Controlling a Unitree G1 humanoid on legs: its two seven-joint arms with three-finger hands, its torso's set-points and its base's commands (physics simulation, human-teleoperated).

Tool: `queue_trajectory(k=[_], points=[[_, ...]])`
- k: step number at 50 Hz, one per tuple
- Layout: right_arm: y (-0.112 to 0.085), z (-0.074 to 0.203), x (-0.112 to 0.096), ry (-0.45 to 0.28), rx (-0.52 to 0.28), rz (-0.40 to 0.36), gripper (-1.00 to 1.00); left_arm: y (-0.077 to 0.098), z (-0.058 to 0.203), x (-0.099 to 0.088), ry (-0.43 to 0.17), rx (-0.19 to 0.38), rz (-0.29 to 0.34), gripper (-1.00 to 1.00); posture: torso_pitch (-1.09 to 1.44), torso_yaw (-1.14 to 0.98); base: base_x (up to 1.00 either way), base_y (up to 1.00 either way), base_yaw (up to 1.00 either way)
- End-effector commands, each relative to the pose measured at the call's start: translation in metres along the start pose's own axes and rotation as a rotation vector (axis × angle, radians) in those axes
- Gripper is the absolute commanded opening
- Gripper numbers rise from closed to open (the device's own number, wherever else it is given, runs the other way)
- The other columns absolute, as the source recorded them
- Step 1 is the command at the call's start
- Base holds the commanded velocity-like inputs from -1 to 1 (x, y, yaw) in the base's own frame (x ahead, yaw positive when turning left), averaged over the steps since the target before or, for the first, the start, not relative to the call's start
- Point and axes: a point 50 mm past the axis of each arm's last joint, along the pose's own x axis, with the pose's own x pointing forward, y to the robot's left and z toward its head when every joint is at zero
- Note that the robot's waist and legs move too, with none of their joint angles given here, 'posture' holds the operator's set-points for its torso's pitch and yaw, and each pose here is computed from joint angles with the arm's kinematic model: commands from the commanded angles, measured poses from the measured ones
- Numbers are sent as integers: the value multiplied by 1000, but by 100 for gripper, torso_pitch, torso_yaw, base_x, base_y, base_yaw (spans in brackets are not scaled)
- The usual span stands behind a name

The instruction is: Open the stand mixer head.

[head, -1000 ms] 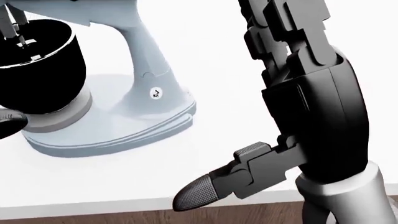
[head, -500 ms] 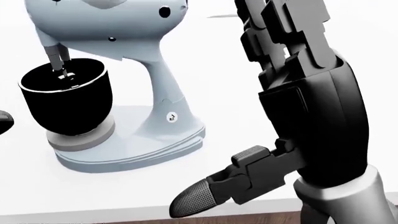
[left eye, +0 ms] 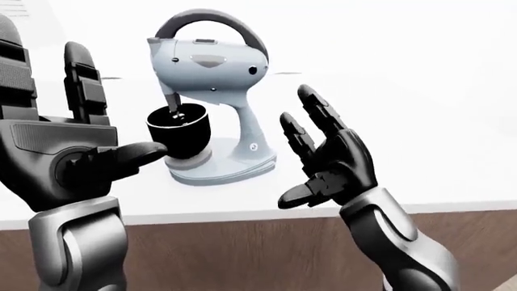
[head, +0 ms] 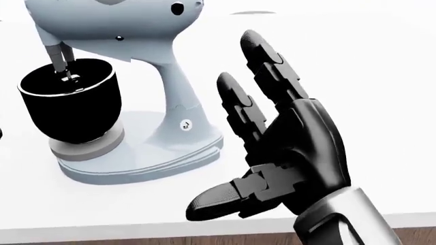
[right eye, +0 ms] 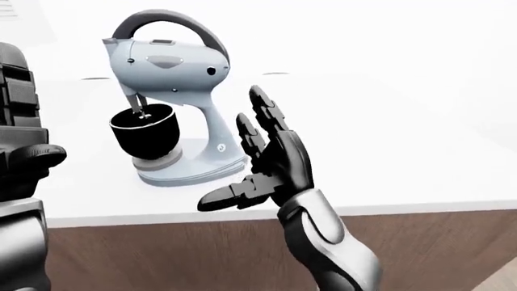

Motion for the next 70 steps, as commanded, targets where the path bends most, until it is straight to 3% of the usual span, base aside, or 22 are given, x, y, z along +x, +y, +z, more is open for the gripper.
queue_trajectory(k=[1, 8, 20, 46, 70], points=[[7, 9, -1, -60, 22, 34, 100, -4, 7, 1, -47, -5, -27, 100, -31, 0, 0, 0, 0], [13, 2, -4, -21, 124, 46, 100, -4, 8, 0, -47, -4, -26, 100, -31, 0, 0, 0, 0], [17, -10, 0, 11, 191, 45, 100, -2, 9, 0, -46, -6, -20, 100, -31, 0, 0, 0, 0], [4, -30, -4, 51, 177, -5, 100, -2, 9, 0, -48, -2, -18, 100, -31, 0, 0, 0, 0], [3, -40, 1, 77, 180, 3, 100, -2, 10, 0, -46, -4, -19, 100, -31, 0, 0, 0, 0]])
